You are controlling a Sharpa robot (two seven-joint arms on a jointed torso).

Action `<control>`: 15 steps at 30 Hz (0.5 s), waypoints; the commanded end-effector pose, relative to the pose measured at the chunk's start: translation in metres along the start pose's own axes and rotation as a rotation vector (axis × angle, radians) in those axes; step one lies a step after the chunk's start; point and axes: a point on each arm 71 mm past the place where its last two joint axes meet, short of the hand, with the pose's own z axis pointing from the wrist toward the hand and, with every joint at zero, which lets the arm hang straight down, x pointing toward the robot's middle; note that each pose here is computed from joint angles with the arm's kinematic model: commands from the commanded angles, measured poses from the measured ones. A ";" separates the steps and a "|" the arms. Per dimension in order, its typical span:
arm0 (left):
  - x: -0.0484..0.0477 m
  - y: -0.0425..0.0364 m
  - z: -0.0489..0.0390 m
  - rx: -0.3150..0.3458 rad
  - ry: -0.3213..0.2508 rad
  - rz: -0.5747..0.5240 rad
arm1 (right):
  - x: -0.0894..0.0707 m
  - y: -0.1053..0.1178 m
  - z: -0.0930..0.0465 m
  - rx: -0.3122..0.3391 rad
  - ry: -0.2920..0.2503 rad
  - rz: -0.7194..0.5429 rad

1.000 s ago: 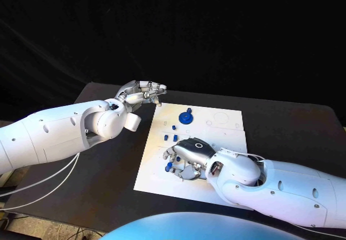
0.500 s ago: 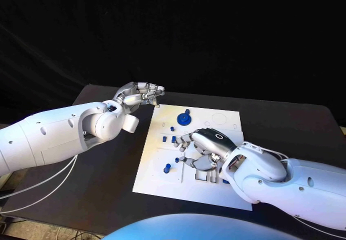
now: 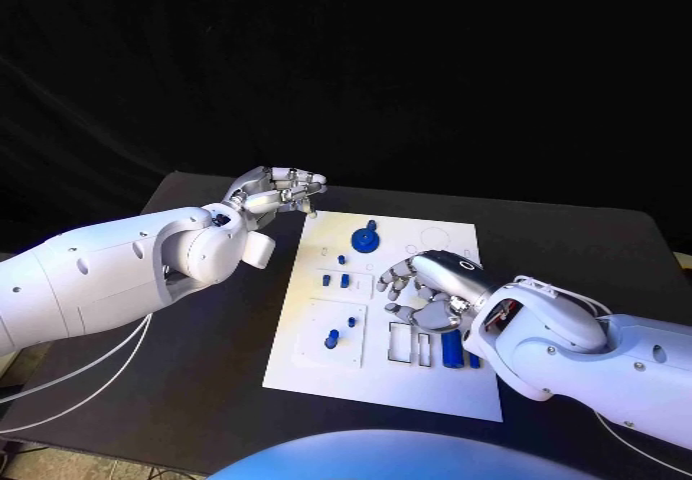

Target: Assemble the parts on the task board

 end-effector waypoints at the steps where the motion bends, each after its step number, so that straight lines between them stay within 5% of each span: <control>1: 0.0011 -0.0010 -0.0001 0.008 0.011 -0.002 | -0.008 -0.019 -0.008 0.135 0.025 0.098; 7: 0.0002 -0.0010 -0.0009 0.008 0.009 -0.001 | -0.023 -0.047 -0.036 0.296 0.033 0.189; 15: 0.0014 -0.0006 -0.0007 0.008 0.014 -0.002 | -0.023 -0.068 -0.069 0.430 0.068 0.242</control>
